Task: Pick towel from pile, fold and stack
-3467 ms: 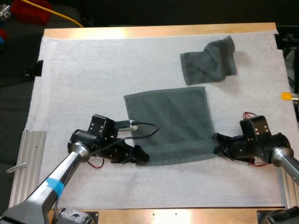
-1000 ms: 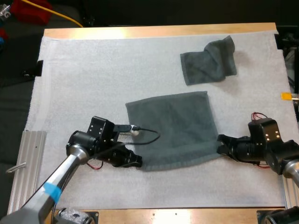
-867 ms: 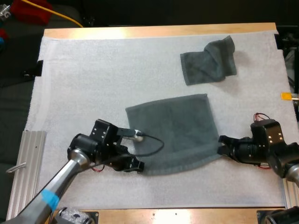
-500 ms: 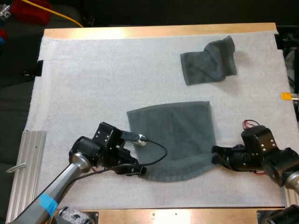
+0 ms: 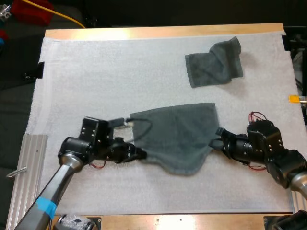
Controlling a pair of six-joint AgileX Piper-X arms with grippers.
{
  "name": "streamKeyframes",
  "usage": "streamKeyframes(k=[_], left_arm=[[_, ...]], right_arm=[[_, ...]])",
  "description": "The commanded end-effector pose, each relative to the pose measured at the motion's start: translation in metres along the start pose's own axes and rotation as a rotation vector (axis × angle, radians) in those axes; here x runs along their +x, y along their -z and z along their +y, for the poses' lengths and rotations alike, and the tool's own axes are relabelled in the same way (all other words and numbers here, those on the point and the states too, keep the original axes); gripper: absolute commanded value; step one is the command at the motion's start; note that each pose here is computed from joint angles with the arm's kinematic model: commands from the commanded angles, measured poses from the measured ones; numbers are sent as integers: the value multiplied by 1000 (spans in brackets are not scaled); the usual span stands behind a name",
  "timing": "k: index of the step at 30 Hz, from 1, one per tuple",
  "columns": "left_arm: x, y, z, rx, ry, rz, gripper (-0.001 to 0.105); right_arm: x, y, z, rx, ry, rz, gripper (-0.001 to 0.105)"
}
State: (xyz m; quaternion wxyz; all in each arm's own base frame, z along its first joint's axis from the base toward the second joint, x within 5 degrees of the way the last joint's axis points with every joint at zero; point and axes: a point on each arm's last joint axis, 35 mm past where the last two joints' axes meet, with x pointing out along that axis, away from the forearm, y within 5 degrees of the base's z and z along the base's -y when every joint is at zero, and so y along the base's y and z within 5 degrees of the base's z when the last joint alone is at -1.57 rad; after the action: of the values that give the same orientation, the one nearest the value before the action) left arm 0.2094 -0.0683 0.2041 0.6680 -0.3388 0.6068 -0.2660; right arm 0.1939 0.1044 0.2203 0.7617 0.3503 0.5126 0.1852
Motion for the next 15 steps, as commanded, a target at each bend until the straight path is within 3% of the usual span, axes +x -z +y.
streamKeyframes(k=[1,15], left_arm=[[-3,-6,-2,-9,41,-21,0],[4,-50,36,-211,159,-109,0]], right_arm=[[4,-4,1,16,-25,-6,0],[52,-33,-6,160,-116,-104,0]])
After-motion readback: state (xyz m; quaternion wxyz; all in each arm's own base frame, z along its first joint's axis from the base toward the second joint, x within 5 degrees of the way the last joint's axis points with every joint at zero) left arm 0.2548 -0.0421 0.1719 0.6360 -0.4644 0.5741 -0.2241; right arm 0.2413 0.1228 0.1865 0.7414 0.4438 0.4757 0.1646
